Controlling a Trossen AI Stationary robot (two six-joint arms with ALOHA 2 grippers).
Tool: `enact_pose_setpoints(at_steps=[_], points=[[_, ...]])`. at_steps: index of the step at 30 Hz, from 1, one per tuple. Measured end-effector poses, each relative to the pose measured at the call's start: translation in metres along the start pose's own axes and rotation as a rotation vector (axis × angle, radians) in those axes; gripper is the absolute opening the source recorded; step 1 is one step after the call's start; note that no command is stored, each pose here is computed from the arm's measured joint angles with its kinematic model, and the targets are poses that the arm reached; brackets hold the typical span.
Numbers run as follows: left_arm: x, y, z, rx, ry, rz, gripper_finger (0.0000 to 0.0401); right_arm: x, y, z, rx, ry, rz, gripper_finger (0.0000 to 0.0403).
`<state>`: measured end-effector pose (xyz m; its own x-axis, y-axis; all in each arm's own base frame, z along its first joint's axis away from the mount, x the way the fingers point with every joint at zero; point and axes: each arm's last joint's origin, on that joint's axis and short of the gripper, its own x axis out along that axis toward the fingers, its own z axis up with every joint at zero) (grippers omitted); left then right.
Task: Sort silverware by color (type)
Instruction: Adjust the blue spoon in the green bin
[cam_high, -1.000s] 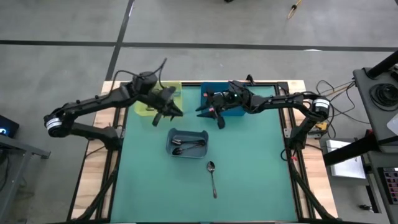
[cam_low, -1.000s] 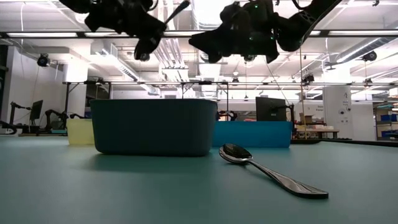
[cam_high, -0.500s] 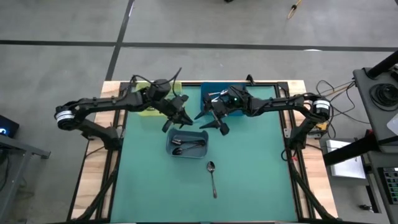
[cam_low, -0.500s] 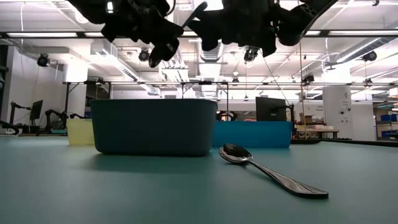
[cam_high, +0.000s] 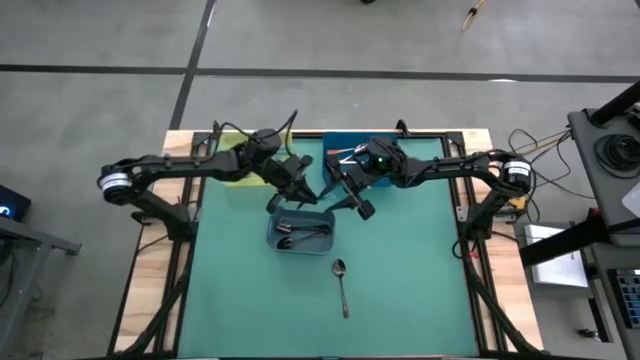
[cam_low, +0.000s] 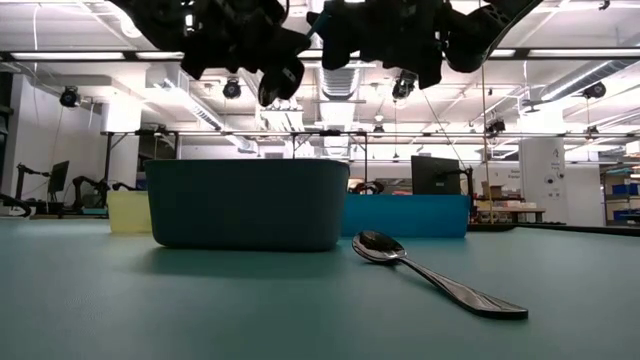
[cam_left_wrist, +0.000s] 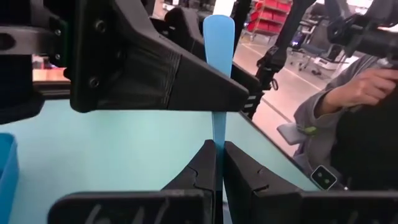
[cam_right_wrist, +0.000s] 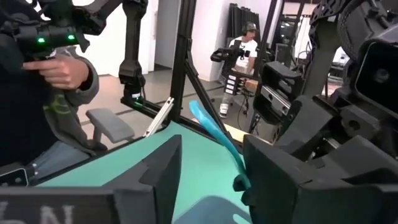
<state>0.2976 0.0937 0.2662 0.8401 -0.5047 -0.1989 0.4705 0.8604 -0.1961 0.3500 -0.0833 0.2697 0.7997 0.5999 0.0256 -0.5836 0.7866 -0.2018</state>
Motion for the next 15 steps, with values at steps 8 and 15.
enact_pose_setpoints(at_steps=[8, 15], points=[[0.0042, 0.0028, -0.0019, -0.001, -0.01, -0.018, 0.0, 0.0, -0.0001, 0.0001, -0.001, 0.0, -0.005, 0.0081], [0.0046, 0.0028, -0.0018, -0.008, -0.01, -0.015, 0.0, -0.0002, -0.0014, 0.0009, -0.009, 0.0, -0.028, 0.0013]])
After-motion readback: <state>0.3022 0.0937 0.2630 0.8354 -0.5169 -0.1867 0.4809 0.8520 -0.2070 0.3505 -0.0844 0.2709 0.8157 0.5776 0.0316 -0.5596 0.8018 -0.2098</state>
